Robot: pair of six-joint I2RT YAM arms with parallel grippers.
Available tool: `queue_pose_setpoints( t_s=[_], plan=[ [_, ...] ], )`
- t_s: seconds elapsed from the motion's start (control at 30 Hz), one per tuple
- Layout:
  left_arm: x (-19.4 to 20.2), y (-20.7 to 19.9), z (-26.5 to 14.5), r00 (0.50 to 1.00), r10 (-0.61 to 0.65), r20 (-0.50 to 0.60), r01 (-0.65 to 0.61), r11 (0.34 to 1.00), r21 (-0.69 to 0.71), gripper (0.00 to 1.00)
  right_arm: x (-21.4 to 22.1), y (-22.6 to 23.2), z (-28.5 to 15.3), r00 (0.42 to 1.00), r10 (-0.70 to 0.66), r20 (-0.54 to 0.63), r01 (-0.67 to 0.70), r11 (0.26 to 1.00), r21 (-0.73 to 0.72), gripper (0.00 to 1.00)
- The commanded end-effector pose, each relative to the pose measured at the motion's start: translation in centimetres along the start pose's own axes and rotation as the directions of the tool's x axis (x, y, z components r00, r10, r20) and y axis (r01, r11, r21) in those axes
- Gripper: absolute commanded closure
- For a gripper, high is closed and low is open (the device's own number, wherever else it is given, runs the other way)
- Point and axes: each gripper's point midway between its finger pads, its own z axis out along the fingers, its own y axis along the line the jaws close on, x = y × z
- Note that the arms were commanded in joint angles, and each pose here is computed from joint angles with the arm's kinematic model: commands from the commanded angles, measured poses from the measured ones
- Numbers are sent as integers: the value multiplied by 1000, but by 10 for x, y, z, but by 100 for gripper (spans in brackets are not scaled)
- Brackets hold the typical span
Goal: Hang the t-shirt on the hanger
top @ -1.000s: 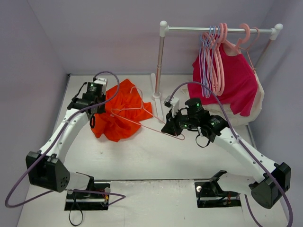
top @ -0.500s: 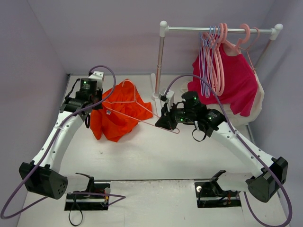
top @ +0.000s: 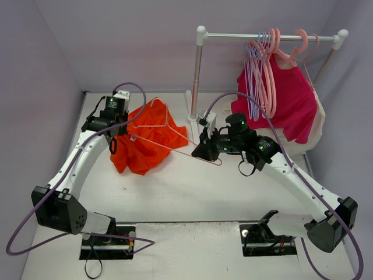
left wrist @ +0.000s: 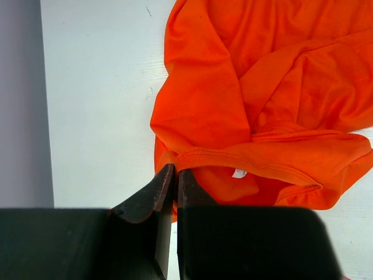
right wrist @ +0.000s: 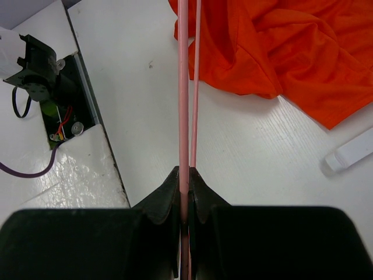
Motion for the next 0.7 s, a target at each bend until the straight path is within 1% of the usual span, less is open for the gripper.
queue_pose_setpoints(
  t_s=[0.0,0.13,0.23,0.5,0.67],
  plan=[
    [-19,8,-8,997,-44,59,46,999,-19,100,-20,11,-5,995,-50,84,52,998,-26,100],
    [-28,-3,-18,992,-78,95,73,996,59,100,-18,11,0,996,-47,75,49,998,-31,100],
    [-35,-5,-28,989,-69,132,58,994,89,100,-17,9,3,996,-49,71,51,998,-33,100],
    [-35,-19,-48,984,-58,170,24,980,200,100,-16,4,14,996,-53,71,56,998,-38,100],
    [-33,-16,-53,982,-35,184,-1,982,191,100,-19,8,18,995,-54,82,59,996,-63,100]
  ],
)
